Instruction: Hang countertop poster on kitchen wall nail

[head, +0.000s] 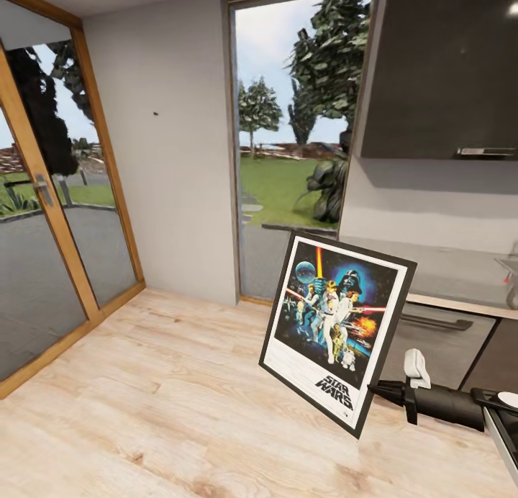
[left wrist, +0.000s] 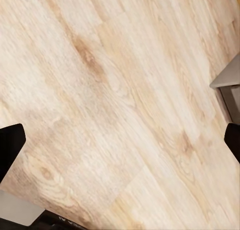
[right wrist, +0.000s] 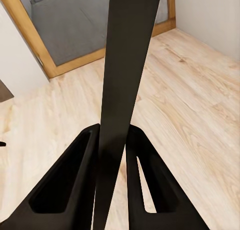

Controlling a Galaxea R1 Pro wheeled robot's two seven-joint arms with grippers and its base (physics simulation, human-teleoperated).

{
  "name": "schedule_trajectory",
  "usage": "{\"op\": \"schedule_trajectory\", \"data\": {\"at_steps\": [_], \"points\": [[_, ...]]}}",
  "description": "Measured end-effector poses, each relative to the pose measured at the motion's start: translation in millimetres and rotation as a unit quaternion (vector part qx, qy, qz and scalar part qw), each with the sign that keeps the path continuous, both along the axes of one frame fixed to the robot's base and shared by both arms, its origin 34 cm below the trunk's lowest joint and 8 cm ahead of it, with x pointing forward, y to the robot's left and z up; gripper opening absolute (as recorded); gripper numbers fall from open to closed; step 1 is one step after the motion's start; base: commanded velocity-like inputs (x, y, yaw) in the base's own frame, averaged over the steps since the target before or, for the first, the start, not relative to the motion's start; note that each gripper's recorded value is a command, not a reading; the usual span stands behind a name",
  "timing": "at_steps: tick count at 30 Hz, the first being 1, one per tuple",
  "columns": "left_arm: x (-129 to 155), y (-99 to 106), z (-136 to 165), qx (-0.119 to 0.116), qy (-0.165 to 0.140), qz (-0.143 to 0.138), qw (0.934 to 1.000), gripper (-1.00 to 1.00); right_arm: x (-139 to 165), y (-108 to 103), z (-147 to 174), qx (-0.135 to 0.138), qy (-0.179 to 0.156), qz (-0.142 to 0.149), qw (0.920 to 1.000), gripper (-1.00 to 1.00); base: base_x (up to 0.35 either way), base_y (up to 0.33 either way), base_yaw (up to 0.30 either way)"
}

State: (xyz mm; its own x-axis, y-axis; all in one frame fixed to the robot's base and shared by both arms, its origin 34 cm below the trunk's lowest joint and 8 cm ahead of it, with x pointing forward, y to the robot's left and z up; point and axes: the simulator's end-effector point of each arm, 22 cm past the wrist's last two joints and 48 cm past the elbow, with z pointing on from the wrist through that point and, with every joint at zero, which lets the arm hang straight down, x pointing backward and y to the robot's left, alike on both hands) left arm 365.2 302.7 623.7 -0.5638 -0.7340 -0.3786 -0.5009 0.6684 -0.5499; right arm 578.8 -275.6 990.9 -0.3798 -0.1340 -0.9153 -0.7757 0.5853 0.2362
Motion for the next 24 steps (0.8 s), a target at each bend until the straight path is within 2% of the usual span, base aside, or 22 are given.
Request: {"op": "schedule_trajectory", "data": {"at_steps": [19, 21, 24], "points": [[-2, 3, 22, 0.001, -0.004, -0.001, 1.0000, 1.00, -5, 0, 20, 0.000, 0.000, 0.001, 1.0000, -1.00, 0.000, 0.000, 0.000], [3, 11, 28, 0.004, -0.011, -0.003, 0.9999, 1.00, -6, 0, 22, 0.000, 0.000, 0.001, 1.0000, -1.00, 0.000, 0.000, 0.000], [18, 11, 39, -0.002, -0.030, -0.008, 0.9995, 1.00, -7, 0, 25, 0.001, 0.000, 0.001, 1.0000, -1.00, 0.000, 0.000, 0.000]]}}
